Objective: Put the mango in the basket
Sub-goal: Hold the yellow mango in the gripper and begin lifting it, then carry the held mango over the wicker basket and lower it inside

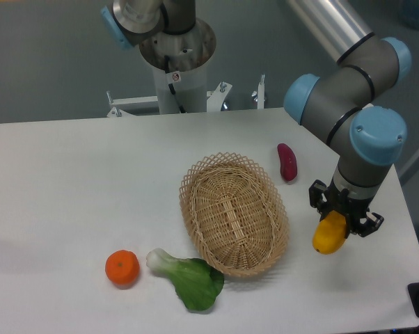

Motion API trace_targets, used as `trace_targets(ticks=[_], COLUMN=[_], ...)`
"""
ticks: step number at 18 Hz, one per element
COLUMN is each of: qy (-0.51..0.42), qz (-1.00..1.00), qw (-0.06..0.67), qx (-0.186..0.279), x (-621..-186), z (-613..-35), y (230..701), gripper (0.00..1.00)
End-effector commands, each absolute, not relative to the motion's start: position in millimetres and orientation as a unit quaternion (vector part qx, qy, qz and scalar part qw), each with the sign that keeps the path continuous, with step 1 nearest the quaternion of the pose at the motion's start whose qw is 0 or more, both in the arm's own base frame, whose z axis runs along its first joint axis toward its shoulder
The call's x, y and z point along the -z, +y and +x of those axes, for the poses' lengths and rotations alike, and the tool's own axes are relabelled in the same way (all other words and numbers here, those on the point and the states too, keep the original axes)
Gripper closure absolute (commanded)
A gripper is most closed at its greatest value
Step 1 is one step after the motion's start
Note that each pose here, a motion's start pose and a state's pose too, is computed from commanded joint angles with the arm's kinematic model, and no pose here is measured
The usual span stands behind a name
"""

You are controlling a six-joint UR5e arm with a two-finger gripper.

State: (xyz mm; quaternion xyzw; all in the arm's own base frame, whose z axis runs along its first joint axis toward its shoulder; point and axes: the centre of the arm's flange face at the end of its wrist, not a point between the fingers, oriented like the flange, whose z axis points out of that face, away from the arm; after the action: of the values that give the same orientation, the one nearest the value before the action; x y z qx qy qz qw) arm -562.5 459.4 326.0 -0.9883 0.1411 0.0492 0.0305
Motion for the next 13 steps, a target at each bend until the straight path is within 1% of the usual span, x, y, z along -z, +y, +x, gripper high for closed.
trace_targets(ticks=[9, 10, 13], qy=[0.140, 0.139, 0.153], qz=[-0.989, -0.989, -0.987], qw=[0.028, 0.027, 0.030], qx=[-0.048, -0.045, -0.036], x=[-326, -326, -335], z=[-552, -545, -500], y=[465, 465, 468], gripper=[0.59, 0.59, 0.60])
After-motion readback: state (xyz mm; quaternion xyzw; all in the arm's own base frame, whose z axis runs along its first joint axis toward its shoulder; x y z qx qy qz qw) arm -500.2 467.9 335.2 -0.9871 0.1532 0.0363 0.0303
